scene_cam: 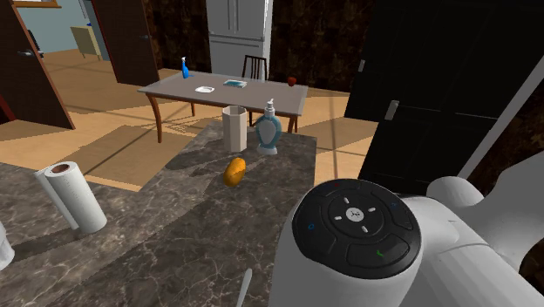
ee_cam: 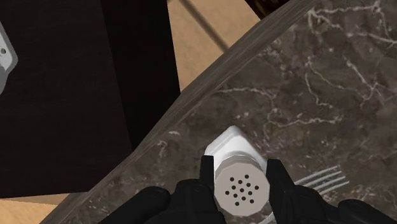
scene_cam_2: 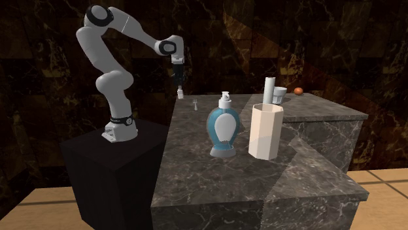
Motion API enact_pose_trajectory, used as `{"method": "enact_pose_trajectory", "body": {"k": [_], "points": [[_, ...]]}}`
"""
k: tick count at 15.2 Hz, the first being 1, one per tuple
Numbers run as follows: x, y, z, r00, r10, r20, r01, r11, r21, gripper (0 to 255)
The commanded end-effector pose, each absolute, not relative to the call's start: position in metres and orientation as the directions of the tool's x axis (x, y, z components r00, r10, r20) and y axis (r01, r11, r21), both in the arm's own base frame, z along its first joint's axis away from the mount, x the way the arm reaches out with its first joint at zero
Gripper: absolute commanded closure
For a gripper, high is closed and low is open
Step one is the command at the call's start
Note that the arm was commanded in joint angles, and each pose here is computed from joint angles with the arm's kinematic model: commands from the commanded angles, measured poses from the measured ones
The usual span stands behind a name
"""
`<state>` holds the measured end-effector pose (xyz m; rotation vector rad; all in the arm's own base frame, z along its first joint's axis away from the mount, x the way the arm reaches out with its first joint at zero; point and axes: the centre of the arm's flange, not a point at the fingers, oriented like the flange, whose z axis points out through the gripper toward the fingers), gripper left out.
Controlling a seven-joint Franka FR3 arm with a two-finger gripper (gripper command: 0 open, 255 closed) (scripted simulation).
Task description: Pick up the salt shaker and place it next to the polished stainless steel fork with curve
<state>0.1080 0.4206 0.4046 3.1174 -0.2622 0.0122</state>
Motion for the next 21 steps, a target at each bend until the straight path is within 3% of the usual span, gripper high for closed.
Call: {"method": "enact_pose_trajectory", "body": {"k": [1,11,12,17,21], "points": [[0.109,0.420,0.394,0.986,-0.167,0.009,-0.167,-0.986,0.012,255],[0.109,0.420,0.381,0.986,-0.167,0.009,-0.167,-0.986,0.012,255],[0.109,0.420,0.381,0.986,-0.167,0.009,-0.167,-0.986,0.012,0],[0.109,0.420,0.381,0.986,-0.167,0.009,-0.167,-0.986,0.012,0],[0.108,0.421,0.431,0.986,-0.167,0.009,-0.167,-0.986,0.012,0]]}}
